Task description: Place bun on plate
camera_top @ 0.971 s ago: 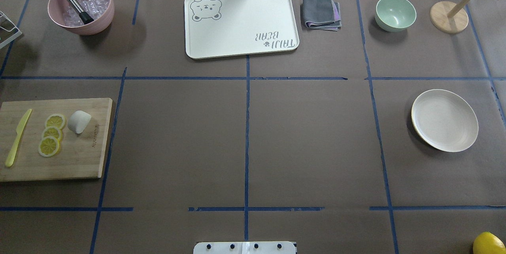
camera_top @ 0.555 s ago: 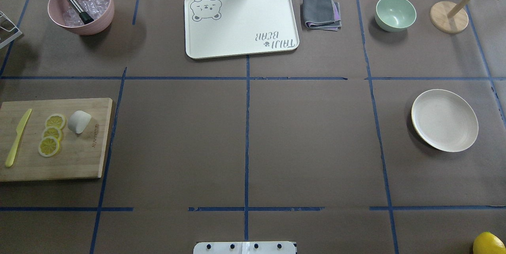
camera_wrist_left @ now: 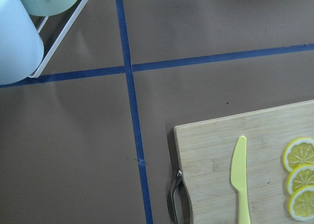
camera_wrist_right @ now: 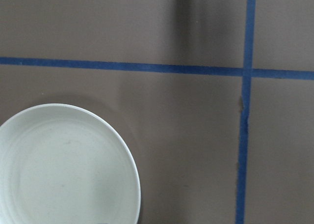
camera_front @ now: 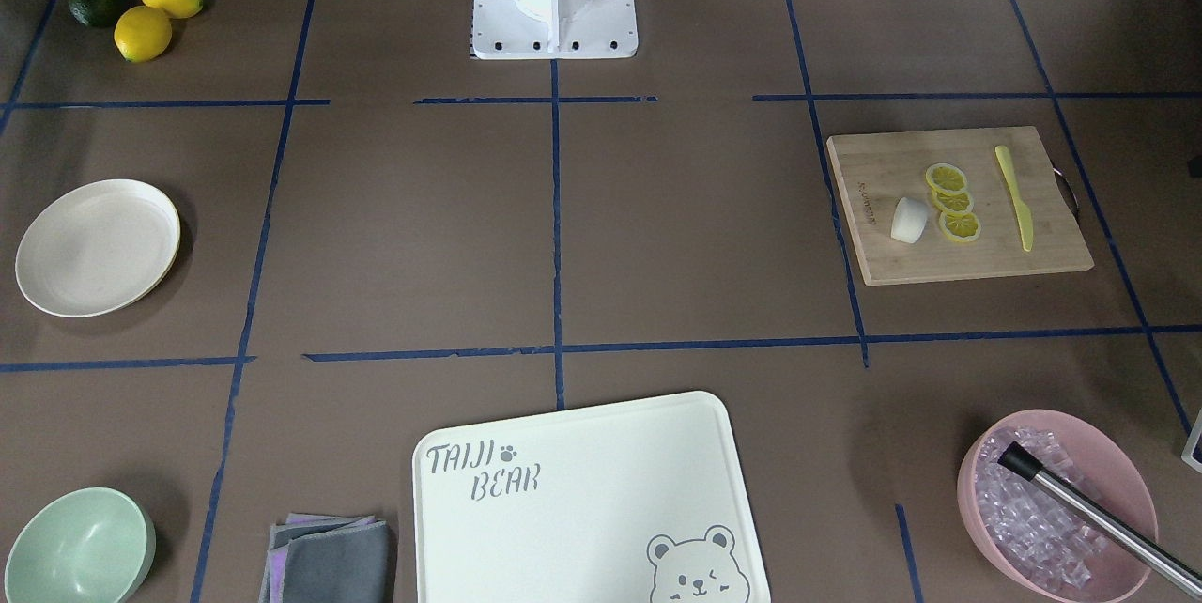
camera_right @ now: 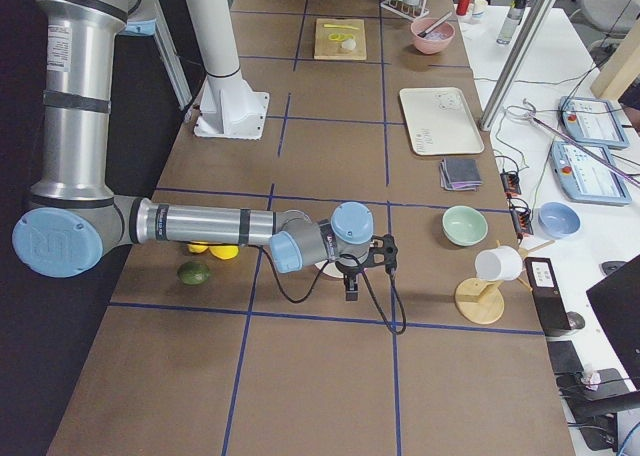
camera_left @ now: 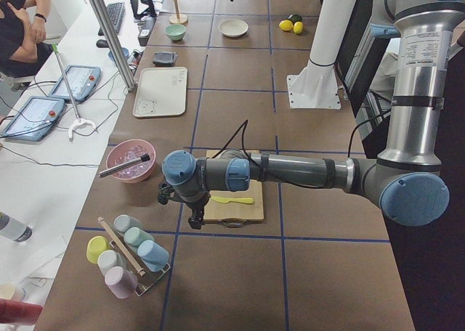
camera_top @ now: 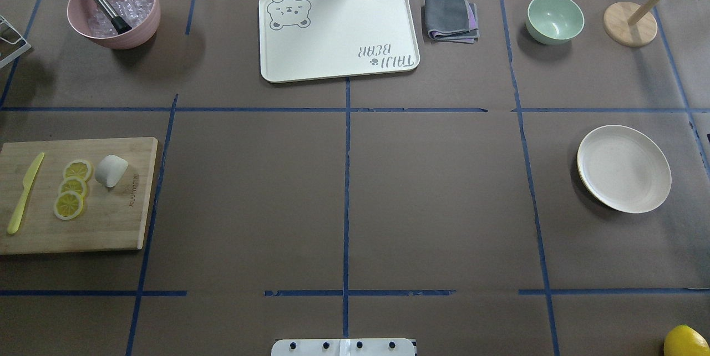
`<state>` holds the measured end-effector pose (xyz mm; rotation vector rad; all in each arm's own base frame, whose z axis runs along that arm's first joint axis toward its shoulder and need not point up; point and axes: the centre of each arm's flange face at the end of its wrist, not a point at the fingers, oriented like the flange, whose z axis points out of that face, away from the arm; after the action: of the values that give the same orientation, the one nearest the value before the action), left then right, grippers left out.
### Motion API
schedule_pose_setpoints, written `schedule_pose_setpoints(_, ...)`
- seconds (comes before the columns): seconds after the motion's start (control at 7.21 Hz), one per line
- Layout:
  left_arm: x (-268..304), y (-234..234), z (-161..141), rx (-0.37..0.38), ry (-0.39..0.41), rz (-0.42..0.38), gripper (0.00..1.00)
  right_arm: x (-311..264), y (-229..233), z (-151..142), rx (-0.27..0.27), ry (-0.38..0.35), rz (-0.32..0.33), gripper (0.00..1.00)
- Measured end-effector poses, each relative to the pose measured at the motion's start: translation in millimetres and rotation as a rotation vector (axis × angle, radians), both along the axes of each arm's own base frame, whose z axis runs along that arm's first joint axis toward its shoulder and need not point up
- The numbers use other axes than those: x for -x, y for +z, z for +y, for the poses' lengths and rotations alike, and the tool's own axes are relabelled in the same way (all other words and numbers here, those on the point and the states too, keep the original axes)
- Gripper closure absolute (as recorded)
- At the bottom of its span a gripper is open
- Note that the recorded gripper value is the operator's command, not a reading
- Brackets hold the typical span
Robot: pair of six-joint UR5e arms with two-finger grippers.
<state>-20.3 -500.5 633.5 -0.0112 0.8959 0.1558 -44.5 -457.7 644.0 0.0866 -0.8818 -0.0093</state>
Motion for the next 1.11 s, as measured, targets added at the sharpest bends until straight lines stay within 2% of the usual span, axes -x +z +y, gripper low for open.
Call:
schedule_pose_setpoints(0.42,-5.0,-0.3,0.2,0.001,0.009,0.001,0.00,69.4,13.3,2.9,0.042,0.122,-0.073,0.05)
schedule_pose_setpoints(0.55,-6.4,-2.0,0.0,-0.001,0.012,0.001,0.00,80.4,14.4,5.6,0.051,0.139,-0.084,0.05)
schedule_pose_setpoints(0.97,-11.7,-5.3,-0.1,-0.004,0.022,0.000,0.00,96.2,31.8,12.8,0.086,0.129,-0.071,0.05)
schedule_pose_setpoints(1.11,-12.1,-5.4,-0.1,-0.004,0.022,-0.001,0.00,99.8,36.0,14.6,0.093,0.121,-0.066,0.14)
